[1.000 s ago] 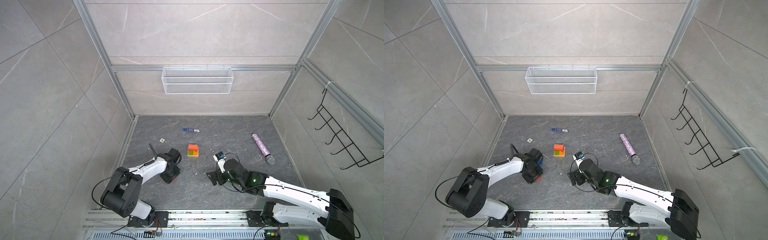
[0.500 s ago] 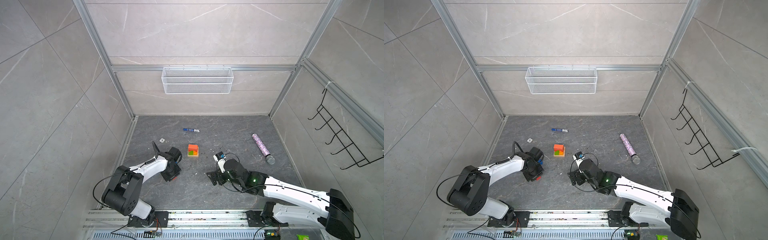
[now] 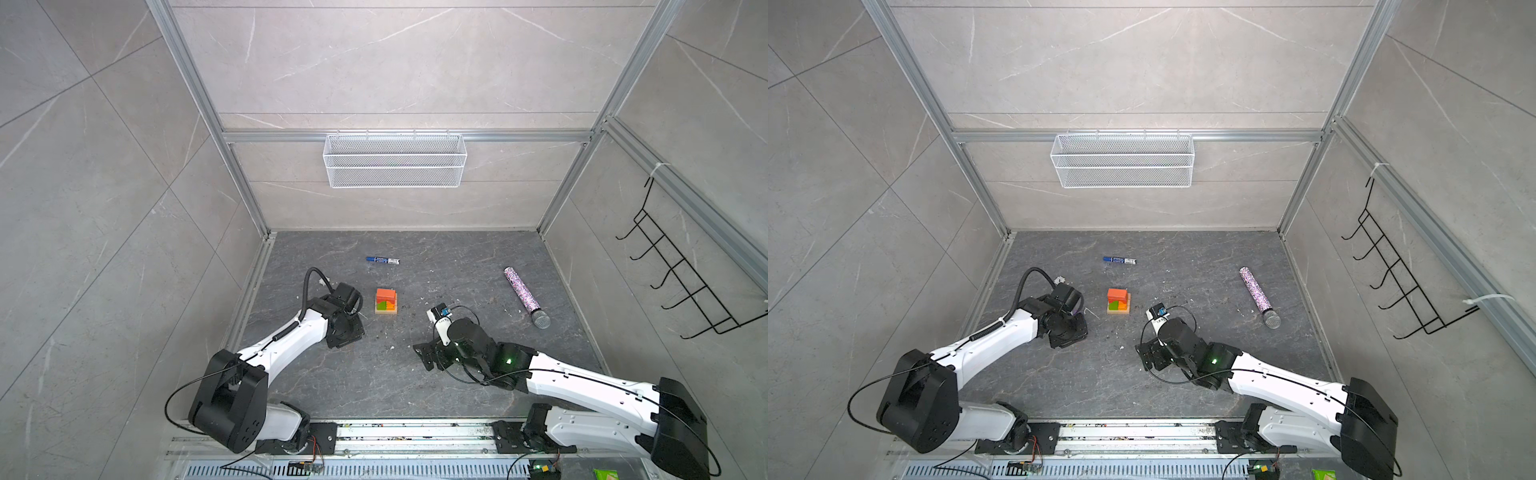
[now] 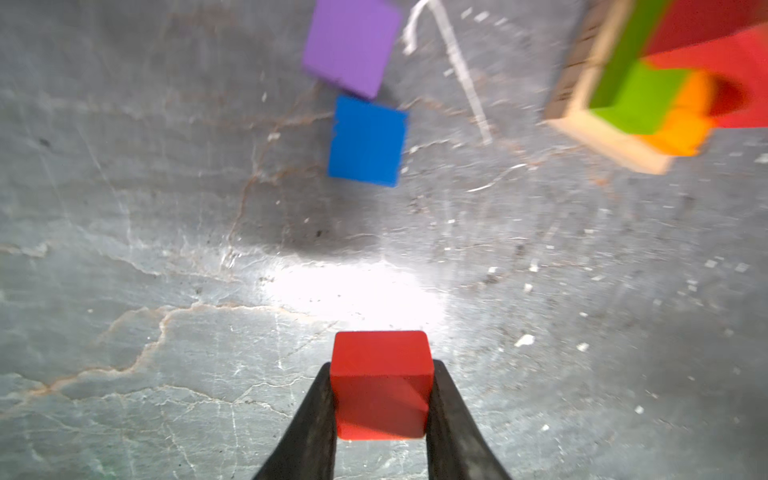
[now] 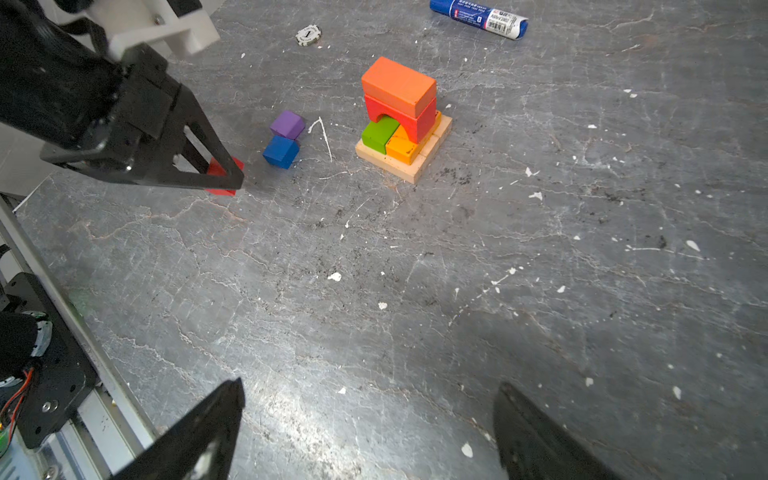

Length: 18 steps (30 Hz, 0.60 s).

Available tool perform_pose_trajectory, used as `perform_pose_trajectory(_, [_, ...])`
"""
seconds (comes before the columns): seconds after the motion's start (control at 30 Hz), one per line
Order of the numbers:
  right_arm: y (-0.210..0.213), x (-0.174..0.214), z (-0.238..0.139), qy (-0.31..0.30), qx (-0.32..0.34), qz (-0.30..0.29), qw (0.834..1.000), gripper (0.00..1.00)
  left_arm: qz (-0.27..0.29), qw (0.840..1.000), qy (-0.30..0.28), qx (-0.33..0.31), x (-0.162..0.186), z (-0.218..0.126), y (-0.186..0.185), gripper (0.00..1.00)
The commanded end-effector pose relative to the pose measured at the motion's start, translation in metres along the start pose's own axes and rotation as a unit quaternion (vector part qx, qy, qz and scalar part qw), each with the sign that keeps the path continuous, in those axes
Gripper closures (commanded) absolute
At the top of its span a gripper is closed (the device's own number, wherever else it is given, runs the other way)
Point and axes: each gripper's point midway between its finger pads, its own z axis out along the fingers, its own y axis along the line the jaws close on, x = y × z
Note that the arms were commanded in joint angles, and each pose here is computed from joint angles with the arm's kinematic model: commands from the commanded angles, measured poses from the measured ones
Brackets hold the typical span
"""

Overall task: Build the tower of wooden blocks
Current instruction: 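Lift and carry the small red cube with the left gripper toward the tower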

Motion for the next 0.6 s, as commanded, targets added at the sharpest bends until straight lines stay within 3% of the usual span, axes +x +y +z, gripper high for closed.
perform_pose_trajectory(0.0, [0.002,-0.009,-0.006,-0.008,0.003,-0.003,1.0,0.07,0.046,0.999,-0.02,0.014,-0.013,-0.023,-0.012,0.83])
perform_pose_trajectory(0.07, [0.003,-0.01,-0.008,-0.009,0.001,-0.005,1.0,0.06,0.055,0.998,-0.029,0.012,-0.021,-0.032,-0.017,0.77])
perform_pose_trajectory(0.57, [0.003,-0.019,-0.027,-0.043,0.008,-0.019,0.999,0.01,0.126,0.991,-0.033,0.023,-0.069,-0.057,-0.069,0.8])
